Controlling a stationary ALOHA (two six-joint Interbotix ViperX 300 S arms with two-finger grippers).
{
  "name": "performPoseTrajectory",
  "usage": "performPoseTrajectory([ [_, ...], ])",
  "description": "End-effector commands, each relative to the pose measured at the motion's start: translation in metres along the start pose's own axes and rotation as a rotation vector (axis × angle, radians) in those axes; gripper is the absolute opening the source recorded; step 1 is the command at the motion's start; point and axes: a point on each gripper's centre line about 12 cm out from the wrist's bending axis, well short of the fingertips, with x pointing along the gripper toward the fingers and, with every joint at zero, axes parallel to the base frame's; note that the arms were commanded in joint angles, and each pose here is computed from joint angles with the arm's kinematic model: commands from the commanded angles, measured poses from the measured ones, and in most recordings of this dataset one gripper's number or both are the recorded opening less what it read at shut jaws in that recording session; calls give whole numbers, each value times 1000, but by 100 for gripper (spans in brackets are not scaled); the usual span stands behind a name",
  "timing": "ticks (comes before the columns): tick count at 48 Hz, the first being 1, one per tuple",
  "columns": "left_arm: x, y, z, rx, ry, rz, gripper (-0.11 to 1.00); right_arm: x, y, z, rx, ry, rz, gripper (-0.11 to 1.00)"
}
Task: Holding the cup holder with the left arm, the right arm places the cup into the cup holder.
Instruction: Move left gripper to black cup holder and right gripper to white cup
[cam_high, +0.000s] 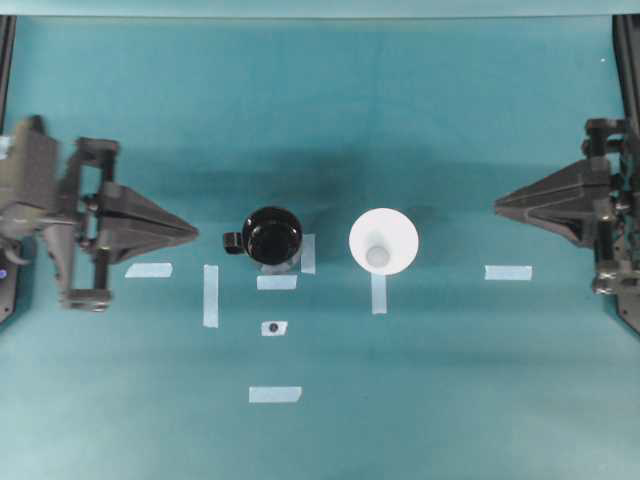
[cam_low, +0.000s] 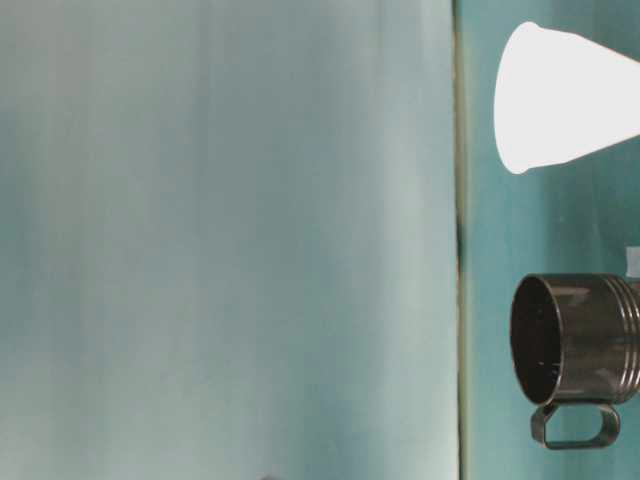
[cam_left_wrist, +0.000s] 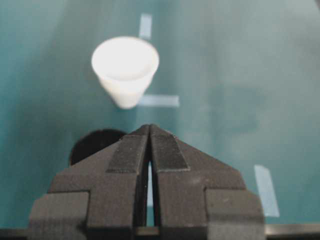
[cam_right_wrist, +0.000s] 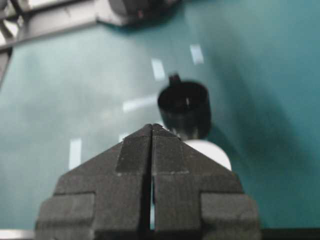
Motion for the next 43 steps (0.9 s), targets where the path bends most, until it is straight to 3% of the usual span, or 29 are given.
performPoseTrajectory([
  [1,9,1,12,9,9,4,3,8,-2,1,14,44,-19,0],
  [13,31,3,3,38,172,11,3,11,-5,3,24,151,-45,0],
  [24,37,7,-2,37,245,23,3,25,-6,-3,29,307,-61,0],
  [43,38,13,-15,27,437,43,3,84,-10,-5,0,553,-100,0],
])
